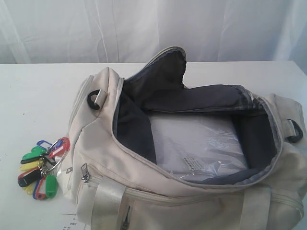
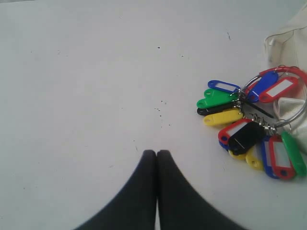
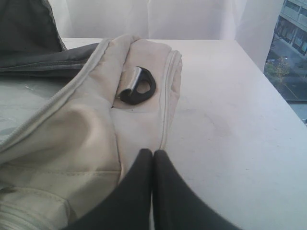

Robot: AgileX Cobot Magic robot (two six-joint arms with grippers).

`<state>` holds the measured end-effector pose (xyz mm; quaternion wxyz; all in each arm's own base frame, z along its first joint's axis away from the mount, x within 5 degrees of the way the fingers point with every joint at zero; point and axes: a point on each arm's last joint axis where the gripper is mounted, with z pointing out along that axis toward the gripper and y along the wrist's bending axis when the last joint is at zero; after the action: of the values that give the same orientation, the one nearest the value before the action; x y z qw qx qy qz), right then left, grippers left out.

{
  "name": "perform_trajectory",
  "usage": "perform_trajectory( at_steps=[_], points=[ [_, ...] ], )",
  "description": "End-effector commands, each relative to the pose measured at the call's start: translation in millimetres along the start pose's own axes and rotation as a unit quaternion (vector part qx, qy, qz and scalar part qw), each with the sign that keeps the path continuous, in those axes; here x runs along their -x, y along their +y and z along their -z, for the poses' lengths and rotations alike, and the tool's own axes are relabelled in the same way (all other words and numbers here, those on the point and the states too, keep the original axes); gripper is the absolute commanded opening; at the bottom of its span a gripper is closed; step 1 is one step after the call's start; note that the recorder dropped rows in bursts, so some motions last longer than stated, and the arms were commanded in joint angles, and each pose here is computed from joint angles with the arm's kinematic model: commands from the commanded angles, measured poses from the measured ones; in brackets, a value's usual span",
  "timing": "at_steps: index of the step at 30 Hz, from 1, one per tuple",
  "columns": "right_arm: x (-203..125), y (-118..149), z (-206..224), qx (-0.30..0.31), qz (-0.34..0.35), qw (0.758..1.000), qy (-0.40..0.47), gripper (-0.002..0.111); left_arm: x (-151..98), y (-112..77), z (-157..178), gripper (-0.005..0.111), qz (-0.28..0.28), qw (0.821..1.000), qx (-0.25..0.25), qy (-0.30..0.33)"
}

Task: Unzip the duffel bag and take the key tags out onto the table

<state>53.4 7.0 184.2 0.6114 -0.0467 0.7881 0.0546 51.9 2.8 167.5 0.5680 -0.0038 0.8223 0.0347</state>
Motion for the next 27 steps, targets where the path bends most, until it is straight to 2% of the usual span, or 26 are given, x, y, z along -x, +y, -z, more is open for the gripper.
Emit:
perform_trajectory(
  at_steps=[1, 27],
  points=[
    [-1.2, 0.3, -0.1, 0.002, -0.003, 1.0, -0.001, 0.0, -1.1, -0.6, -0.1, 0.0, 0.001, 1.0, -0.005, 0.0],
    [-1.2, 0.3, -0.1, 0.002, -0.003, 1.0, -0.001, 0.0, -1.1, -1.1, -0.1, 0.0, 0.0, 1.0, -0.008, 0.0]
  ],
)
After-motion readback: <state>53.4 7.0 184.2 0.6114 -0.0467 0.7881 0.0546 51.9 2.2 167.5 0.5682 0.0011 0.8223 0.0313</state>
